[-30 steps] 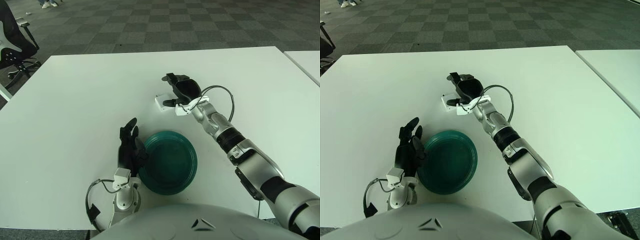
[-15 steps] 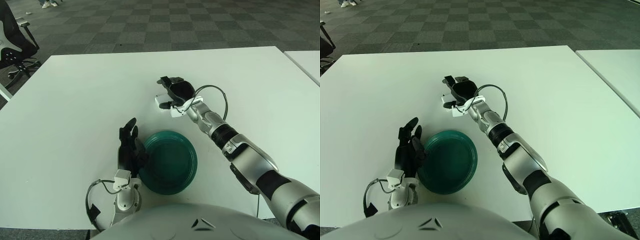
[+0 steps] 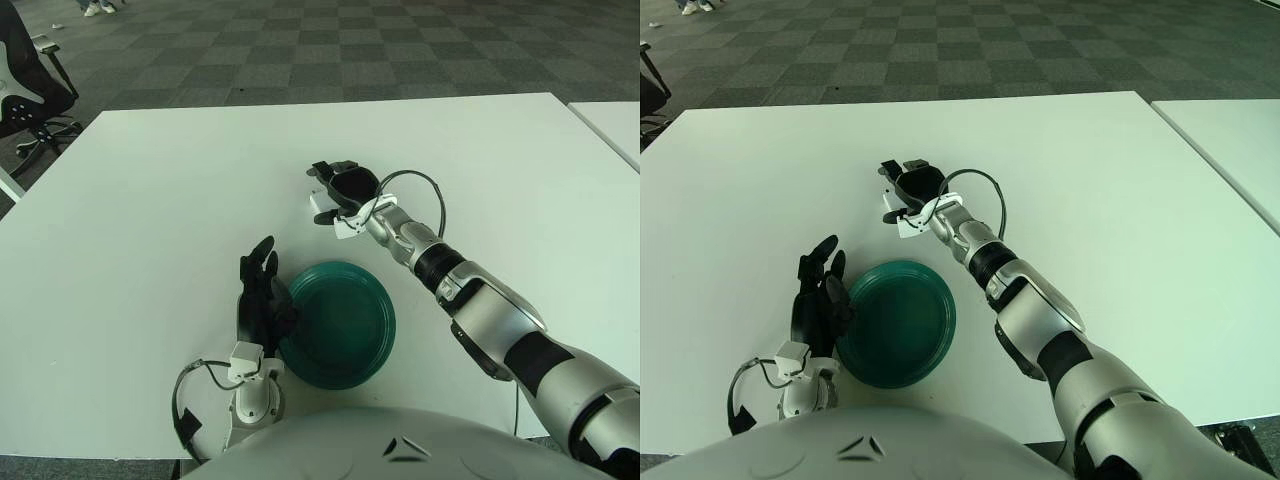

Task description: Put the charger into the plate.

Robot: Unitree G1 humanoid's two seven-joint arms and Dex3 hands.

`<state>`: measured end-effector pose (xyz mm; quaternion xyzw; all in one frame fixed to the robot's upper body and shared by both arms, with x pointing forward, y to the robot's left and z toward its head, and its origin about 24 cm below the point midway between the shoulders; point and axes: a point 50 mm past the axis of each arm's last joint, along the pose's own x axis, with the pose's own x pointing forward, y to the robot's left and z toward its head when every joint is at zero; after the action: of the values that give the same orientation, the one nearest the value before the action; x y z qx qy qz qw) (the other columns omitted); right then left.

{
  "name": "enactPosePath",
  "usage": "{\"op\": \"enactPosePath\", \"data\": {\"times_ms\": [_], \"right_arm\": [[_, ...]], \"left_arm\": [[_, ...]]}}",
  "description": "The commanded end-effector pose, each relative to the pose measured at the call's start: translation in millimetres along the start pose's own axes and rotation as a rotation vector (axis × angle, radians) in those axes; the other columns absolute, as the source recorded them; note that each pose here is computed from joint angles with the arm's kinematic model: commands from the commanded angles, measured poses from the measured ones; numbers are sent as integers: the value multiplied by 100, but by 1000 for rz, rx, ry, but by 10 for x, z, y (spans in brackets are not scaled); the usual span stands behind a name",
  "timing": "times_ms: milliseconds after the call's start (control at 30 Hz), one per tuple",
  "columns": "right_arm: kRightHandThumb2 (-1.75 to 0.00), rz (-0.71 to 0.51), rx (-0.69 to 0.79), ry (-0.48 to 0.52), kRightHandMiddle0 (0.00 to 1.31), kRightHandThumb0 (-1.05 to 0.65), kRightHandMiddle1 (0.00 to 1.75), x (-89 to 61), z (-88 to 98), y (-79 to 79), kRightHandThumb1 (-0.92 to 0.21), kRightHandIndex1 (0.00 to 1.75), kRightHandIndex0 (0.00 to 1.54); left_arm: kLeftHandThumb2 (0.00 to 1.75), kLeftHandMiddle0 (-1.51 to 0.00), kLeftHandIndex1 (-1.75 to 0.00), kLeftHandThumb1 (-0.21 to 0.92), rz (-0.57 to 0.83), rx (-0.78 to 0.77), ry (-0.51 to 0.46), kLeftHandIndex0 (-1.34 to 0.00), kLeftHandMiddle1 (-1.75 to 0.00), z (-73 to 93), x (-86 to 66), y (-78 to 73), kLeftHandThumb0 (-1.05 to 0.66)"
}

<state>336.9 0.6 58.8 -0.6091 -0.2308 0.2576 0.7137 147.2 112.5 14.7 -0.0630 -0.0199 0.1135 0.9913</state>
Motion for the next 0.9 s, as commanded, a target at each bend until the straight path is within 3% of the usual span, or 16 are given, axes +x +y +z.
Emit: {"op": "enactPosePath", "data": {"times_ms": [0, 867], "right_arm": [[-65, 6, -30, -15, 0, -78, 54, 48, 0, -65, -92, 0, 29], [-65, 152, -81, 57, 0, -79, 49, -3, -153, 174, -92, 0, 29]], "left_arm": [[100, -36, -90, 92, 19, -57, 32, -1, 0, -32, 18, -124, -81], [104, -36, -91, 92, 45, -67, 38, -3, -1, -15, -10, -142, -79]]}}
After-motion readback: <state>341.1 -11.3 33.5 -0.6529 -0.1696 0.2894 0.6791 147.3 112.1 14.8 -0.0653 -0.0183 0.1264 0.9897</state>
